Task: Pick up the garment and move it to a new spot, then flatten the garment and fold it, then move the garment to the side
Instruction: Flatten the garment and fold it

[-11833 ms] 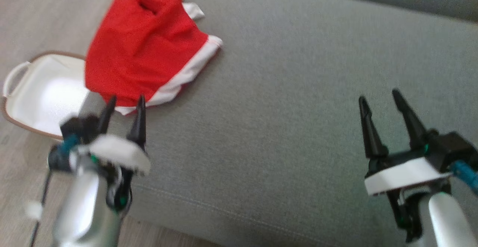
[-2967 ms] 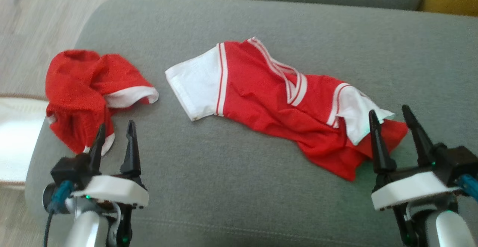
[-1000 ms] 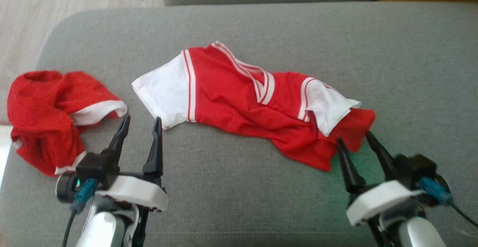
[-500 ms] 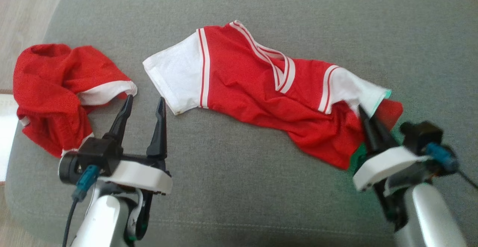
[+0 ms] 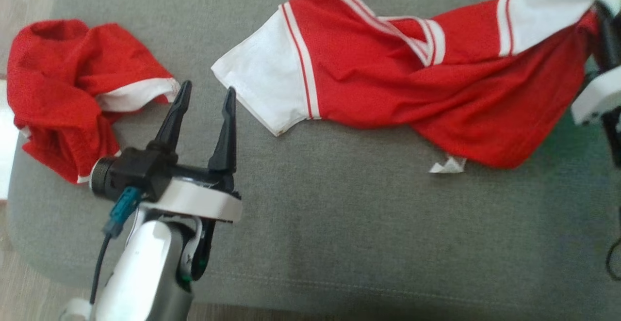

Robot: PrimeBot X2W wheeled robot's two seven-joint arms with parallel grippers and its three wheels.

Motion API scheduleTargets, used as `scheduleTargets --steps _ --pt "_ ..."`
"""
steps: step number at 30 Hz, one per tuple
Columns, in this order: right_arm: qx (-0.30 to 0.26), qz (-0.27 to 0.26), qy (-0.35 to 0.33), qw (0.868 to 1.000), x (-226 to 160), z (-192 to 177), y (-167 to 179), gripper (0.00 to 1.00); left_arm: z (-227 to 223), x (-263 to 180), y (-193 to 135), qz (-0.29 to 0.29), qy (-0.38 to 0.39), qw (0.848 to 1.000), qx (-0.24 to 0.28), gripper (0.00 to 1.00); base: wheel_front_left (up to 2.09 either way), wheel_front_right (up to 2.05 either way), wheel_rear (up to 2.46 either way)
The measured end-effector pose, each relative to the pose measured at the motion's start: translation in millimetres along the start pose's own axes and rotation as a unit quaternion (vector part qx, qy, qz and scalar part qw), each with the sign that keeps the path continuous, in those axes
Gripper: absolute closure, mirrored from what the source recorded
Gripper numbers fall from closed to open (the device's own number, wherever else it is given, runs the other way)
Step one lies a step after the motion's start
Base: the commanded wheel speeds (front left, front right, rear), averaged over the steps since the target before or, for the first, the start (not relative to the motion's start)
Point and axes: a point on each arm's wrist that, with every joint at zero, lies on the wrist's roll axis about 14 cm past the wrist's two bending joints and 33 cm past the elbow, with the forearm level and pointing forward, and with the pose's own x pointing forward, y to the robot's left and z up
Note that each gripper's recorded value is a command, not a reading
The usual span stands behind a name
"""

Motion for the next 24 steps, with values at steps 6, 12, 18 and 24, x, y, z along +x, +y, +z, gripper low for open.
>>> scheduleTargets --steps 6,12,18,24 --pt "0.006 0.019 0.029 0.999 42 -20 -1 1.0 -13 14 0 -0.005 0.009 1.0 -0.003 0.0 0.0 0.0 0.0" --pt "0.02 0.02 0.021 0.999 60 -37 1 0.0 -25 19 2 -0.003 0.022 1.0 -0.001 0.0 0.0 0.0 0.0" --pt "0.045 -0.002 -0.023 0.999 43 -30 -6 0.0 -18 20 -4 -0.012 0.012 1.0 -0.003 0.0 0.0 0.0 0.0" --pt "0.065 -0.004 -0.063 0.996 -4 -25 7 0.0 -8 9 -9 -0.013 0.004 1.0 -0.002 0.0 0.0 0.0 0.0"
